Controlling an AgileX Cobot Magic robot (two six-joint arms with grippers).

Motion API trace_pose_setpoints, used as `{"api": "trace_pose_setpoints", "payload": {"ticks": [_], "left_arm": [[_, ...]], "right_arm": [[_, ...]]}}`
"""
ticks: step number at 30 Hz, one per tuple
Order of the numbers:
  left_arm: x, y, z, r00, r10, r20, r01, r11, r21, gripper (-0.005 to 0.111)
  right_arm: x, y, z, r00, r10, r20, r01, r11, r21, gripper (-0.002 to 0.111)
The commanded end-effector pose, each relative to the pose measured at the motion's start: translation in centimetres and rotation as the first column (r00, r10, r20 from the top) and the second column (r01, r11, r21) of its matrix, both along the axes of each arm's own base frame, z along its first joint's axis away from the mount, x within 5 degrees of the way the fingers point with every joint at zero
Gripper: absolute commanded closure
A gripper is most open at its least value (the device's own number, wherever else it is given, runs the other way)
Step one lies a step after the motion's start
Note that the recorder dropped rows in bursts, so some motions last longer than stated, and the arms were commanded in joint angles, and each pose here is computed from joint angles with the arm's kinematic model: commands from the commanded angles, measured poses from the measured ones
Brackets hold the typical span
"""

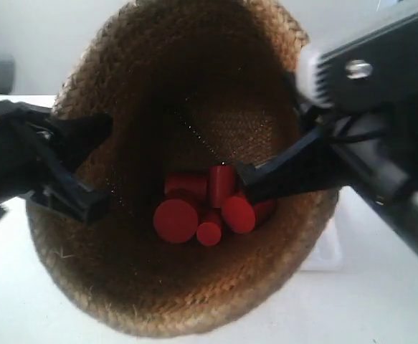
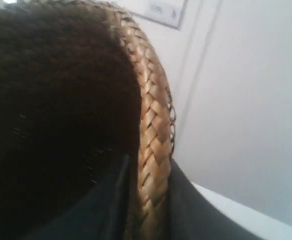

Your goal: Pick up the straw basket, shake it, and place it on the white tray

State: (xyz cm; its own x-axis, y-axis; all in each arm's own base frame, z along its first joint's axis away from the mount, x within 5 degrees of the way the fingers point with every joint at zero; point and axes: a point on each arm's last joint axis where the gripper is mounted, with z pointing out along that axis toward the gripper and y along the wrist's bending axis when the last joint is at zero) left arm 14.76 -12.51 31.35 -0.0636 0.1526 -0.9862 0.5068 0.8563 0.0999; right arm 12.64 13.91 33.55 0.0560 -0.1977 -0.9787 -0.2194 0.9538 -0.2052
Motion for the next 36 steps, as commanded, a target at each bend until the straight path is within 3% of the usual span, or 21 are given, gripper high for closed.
{"api": "trace_pose_setpoints", "payload": {"ticks": [1, 3, 4, 6, 9, 13, 21, 27, 29, 32, 34, 36], "left_arm": [[-3.2, 0.3, 1.8, 0.979, -0.114, 0.168, 0.104, 0.992, 0.067, 0.107], [-0.4, 0.3, -0.2, 0.972, 0.155, 0.174, -0.168, 0.984, 0.063, 0.107], [1.5, -0.2, -1.3, 0.957, 0.229, 0.179, -0.250, 0.962, 0.106, 0.107], [4.7, -2.1, -3.1, 0.982, 0.175, 0.071, -0.186, 0.962, 0.200, 0.107], [5.6, -3.4, -3.3, 0.991, 0.128, -0.030, -0.120, 0.973, 0.195, 0.107], [4.8, -2.9, -1.7, 0.987, 0.154, 0.040, -0.159, 0.976, 0.151, 0.107], [4.3, -3.0, -1.4, 0.994, 0.109, 0.018, -0.111, 0.985, 0.135, 0.107], [4.2, -3.6, -1.0, 0.996, 0.070, -0.064, -0.067, 0.996, 0.055, 0.107], [4.6, -4.0, 1.3, 0.996, 0.074, -0.046, -0.073, 0.997, 0.019, 0.107], [6.2, -4.5, 6.4, 1.000, 0.025, -0.012, -0.025, 0.999, -0.030, 0.107], [7.7, -4.2, 8.0, 1.000, 0.004, -0.025, -0.006, 0.997, -0.073, 0.107], [9.0, -3.8, 8.0, 0.999, 0.028, -0.017, -0.029, 0.998, -0.060, 0.107]], "right_arm": [[-4.0, 0.3, 1.5, 0.956, 0.237, 0.175, -0.248, 0.968, 0.040, 0.108], [-2.5, 0.9, 0.2, 0.961, 0.106, 0.257, -0.122, 0.991, 0.047, 0.108], [-0.1, 0.9, -0.6, 0.970, -0.002, 0.242, -0.011, 0.999, 0.052, 0.108], [4.0, 1.4, -1.7, 0.989, -0.068, 0.133, 0.071, 0.997, -0.019, 0.108], [6.3, 0.2, -2.1, 0.992, -0.119, -0.045, 0.119, 0.993, -0.006, 0.108], [4.6, -1.2, -0.9, 0.996, -0.078, 0.032, 0.077, 0.997, 0.030, 0.108], [4.2, -1.3, -0.6, 0.999, -0.041, 0.025, 0.040, 0.999, 0.032, 0.108], [4.6, -2.5, -0.8, 0.986, -0.164, -0.013, 0.164, 0.986, 0.004, 0.108], [5.4, -3.3, -0.4, 0.977, -0.207, -0.061, 0.204, 0.978, -0.051, 0.108], [6.7, -3.7, 1.5, 0.977, -0.165, -0.133, 0.162, 0.986, -0.037, 0.108], [7.2, -4.0, 2.5, 0.976, -0.139, -0.167, 0.135, 0.990, -0.036, 0.108], [7.6, -4.5, 3.4, 0.978, -0.136, -0.158, 0.120, 0.987, -0.107, 0.108]]}}
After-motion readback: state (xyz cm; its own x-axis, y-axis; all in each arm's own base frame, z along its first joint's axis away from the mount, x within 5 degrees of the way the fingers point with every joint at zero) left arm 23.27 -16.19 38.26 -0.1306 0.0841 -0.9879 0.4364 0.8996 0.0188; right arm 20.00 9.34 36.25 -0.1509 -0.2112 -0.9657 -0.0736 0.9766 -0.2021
